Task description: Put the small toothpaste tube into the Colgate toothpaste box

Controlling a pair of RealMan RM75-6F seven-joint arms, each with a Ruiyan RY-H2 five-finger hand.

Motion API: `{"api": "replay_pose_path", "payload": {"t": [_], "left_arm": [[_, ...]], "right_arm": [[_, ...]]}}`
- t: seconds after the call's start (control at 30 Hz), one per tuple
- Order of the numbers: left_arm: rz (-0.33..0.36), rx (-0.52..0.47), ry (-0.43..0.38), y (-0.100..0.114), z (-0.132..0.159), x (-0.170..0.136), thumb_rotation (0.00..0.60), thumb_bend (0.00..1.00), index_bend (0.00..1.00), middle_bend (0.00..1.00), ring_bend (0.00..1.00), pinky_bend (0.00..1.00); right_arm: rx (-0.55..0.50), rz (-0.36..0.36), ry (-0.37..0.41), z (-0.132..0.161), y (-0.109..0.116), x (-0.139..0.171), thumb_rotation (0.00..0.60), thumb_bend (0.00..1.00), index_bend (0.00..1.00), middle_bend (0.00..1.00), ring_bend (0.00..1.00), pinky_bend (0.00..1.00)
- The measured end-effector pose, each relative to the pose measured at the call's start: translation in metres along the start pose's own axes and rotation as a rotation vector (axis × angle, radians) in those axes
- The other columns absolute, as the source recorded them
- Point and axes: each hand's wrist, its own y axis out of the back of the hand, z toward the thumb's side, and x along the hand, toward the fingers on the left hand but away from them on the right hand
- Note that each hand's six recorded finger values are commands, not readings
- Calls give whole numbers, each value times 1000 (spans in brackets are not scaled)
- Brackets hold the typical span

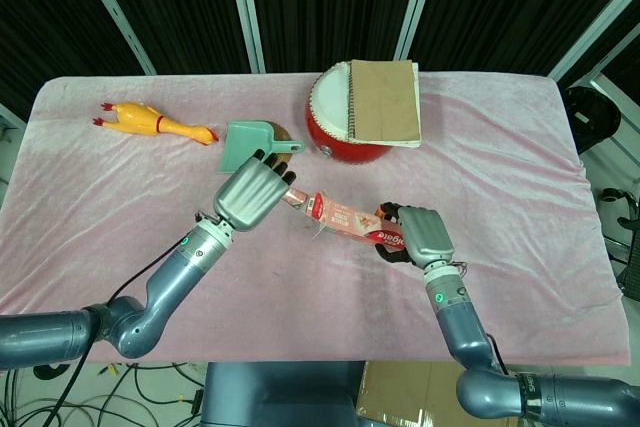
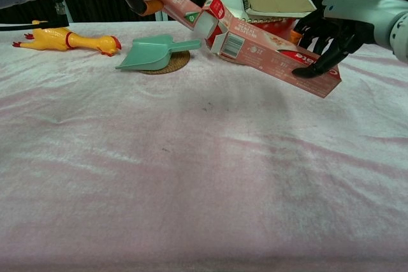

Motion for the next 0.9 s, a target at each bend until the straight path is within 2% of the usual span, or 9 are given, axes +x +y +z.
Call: {"api": "replay_pose_path", "payload": {"t": [0.5, 0.9], "left_arm": [[39, -11, -17, 12, 15, 8, 600, 479, 525, 470, 382, 489], [41, -4, -45, 12, 32, 14, 600, 476, 525, 465, 383, 487]], "right_arm": [[-24, 14, -14, 6, -3, 1, 600, 373, 527, 467, 410, 410], [-64, 18, -6, 15, -4, 1, 600, 379, 527, 467, 411, 410]]}}
